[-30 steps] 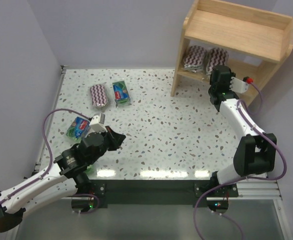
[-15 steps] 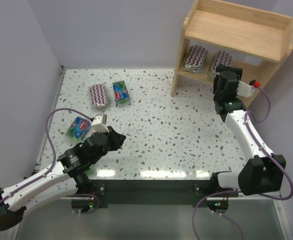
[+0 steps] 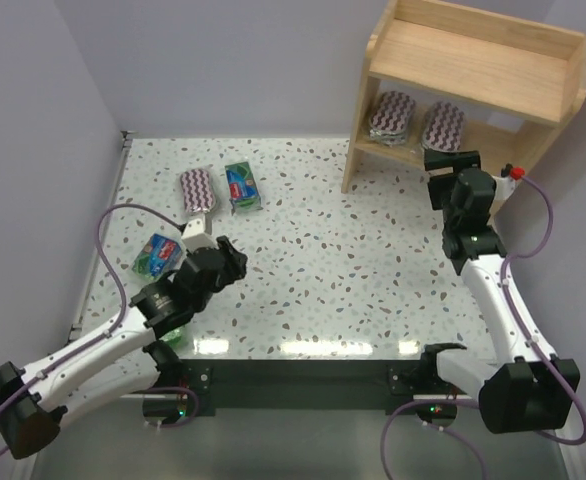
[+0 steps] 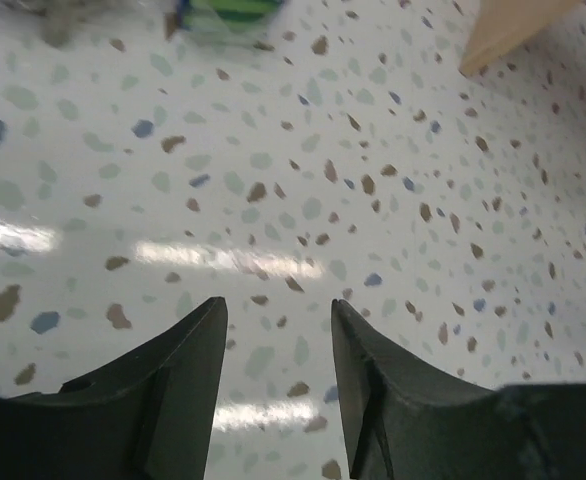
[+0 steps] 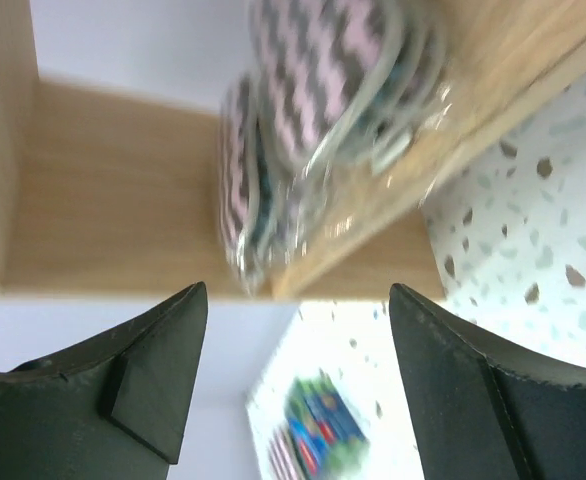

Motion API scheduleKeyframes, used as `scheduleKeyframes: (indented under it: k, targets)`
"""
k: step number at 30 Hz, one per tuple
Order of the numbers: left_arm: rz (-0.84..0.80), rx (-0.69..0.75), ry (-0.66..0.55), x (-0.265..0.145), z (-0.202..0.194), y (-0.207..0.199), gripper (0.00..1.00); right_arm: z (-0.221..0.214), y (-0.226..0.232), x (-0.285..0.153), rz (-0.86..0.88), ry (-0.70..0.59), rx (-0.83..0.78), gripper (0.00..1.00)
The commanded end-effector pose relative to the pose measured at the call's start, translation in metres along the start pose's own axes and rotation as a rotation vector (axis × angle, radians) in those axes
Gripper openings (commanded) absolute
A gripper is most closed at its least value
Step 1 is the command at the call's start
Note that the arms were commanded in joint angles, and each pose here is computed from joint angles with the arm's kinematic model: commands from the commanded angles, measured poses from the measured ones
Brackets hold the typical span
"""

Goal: Place and organize the cleaning sponges onto the shelf

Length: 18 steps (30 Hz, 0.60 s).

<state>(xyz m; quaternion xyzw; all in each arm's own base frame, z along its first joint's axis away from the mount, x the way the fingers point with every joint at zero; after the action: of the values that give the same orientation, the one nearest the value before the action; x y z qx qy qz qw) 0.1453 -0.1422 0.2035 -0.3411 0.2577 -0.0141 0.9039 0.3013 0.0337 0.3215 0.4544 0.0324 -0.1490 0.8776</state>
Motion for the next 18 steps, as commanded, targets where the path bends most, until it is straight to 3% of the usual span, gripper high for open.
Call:
scheduleKeyframes:
  k: [1,2,6,9,12,18]
  targets:
    - [0.024,-0.011,-0.159,0.025,0.052,-0.01,0.52,-0.011,0.003,-0.03,0.216,0.174,-0.199,0.77]
    - [0.007,-0.015,-0.129,0.031,0.057,-0.01,0.53,-0.018,0.001,-0.037,0.28,0.247,-0.241,0.77]
    - [0.123,-0.003,-0.209,0.077,0.096,0.001,0.69,-0.037,-0.027,-0.066,0.393,0.388,-0.418,0.78]
    - [0.151,0.005,-0.235,0.109,0.125,0.006,0.77,-0.053,-0.052,-0.082,0.386,0.519,-0.489,0.78]
    - [0.149,-0.025,-0.267,0.141,0.158,0.016,0.82,-0.063,-0.07,-0.102,0.417,0.602,-0.521,0.78]
    - [0.245,-0.053,-0.218,0.188,0.181,0.068,0.84,-0.067,-0.092,-0.128,0.422,0.667,-0.587,0.79]
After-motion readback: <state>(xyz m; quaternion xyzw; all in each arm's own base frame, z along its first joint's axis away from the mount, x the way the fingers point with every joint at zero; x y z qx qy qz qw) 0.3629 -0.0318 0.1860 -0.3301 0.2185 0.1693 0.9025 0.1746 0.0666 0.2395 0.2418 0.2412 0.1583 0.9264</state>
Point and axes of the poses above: each gripper's point midway between its finger pads, its own x axis out along the fingers, its own y axis along the line the jaws close on, z = x × y, the point moved 10 cm from there along -x, back along the fingers, and after that the axes turned 14 degrees about -x, right-handed, at the moved point
